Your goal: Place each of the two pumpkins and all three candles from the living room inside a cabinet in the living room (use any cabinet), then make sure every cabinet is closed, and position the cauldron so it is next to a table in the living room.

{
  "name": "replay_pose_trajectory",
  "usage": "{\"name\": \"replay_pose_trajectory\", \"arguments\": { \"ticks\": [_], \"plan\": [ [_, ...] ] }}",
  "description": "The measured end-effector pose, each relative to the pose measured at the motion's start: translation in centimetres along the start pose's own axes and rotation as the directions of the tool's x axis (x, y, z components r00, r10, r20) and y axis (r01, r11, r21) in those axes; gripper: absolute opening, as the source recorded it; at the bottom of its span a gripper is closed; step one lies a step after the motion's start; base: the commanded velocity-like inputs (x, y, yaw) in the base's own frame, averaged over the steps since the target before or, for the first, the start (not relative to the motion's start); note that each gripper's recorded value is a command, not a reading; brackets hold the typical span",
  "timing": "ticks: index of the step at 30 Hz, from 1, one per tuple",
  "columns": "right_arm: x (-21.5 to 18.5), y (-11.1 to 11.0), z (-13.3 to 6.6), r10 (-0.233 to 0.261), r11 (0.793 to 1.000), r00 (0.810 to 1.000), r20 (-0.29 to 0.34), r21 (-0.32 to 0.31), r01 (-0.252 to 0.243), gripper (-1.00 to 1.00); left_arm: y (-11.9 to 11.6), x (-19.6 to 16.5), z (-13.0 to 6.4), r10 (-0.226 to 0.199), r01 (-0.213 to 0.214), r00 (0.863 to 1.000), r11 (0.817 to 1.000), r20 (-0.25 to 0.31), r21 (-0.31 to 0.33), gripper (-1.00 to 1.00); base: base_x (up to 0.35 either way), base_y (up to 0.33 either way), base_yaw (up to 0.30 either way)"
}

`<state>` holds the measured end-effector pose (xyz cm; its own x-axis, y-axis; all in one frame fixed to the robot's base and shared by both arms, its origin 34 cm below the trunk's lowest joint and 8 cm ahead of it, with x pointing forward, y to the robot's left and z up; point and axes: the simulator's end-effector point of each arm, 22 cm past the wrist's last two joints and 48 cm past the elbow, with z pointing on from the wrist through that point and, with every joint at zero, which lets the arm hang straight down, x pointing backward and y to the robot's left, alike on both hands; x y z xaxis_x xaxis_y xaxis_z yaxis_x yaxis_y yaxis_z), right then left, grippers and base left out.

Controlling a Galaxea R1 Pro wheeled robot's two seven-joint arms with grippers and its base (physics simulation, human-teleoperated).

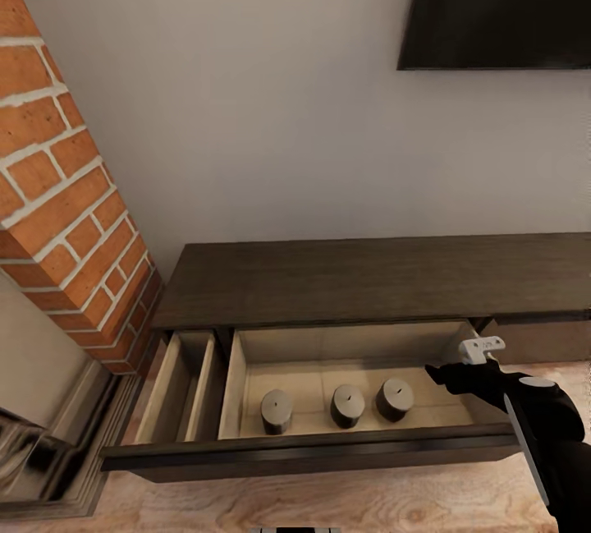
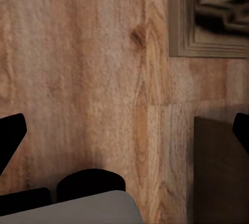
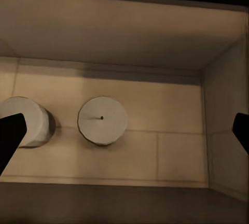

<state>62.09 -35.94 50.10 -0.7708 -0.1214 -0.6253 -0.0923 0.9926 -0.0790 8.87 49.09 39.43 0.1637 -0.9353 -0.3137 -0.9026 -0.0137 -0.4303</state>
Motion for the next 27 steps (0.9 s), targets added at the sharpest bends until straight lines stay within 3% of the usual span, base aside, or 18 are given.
{"name": "replay_pose_trajectory", "arguments": {
  "ticks": [5, 10, 14, 18, 21, 22, 24, 27],
  "plan": [
    [-0.4, 0.0, -0.3, 0.0, 1.0, 1.0, 0.009, 0.001, 0.0, 1.0, -0.3, 0.1, 0.1, -0.001, 0.001, 1.0, 1.0, -0.001, 0.01, 1.0, -0.002, 0.0, -0.085],
    [-0.7, -0.2, -0.6, -0.001, 1.0, 1.0, 0.018, 0.003, 0.001, 1.0, -2.1, 2.2, 1.1, 0.08, -0.078, 0.995, 0.996, -0.062, 0.035, 1.0, 0.0, 0.0, -0.076],
    [-1.0, -0.3, -0.9, -0.001, 1.0, 1.0, 0.026, 0.004, 0.001, 1.0, -2.7, 2.6, 1.3, 0.096, -0.092, 0.993, 0.995, -0.073, 0.048, 1.0, 0.0, 0.0, -0.074],
    [-1.3, 0.0, -1.1, 0.002, 1.0, 0.999, 0.033, -0.002, -0.002, 1.0, -3.9, 5.2, 2.2, 0.123, -0.114, 0.984, 0.99, -0.132, 0.078, 1.0, 0.0, 0.0, -0.032],
    [-1.5, 0.1, -1.2, 0.003, 1.0, 0.999, 0.039, -0.003, -0.003, 1.0, -4.1, 5.3, 2.3, 0.122, -0.112, 0.983, 0.99, -0.133, 0.083, 1.0, 0.0, 0.0, -0.015],
    [-1.6, 1.1, -1.3, 0.003, 0.999, 0.999, 0.041, -0.047, -0.001, 1.0, -4.4, 5.4, 2.4, 0.121, -0.11, 0.984, 0.99, -0.132, 0.091, 1.0, 0.0, 0.0, -0.024],
    [-1.6, 1.3, -1.4, 0.002, 0.999, 0.999, 0.044, -0.053, 0.0, 1.0, -4.6, 5.3, 2.4, 0.122, -0.11, 0.984, 0.989, -0.13, 0.097, 1.0, 0.0, 0.0, -0.016],
    [-1.8, 1.4, -1.6, 0.002, 0.998, 0.999, 0.048, -0.057, 0.001, 1.0, -6.1, 4.8, 2.3, 0.136, -0.121, 0.985, 0.983, -0.106, 0.138, 1.0, 0.0, 0.0, -0.007]
  ]
}}
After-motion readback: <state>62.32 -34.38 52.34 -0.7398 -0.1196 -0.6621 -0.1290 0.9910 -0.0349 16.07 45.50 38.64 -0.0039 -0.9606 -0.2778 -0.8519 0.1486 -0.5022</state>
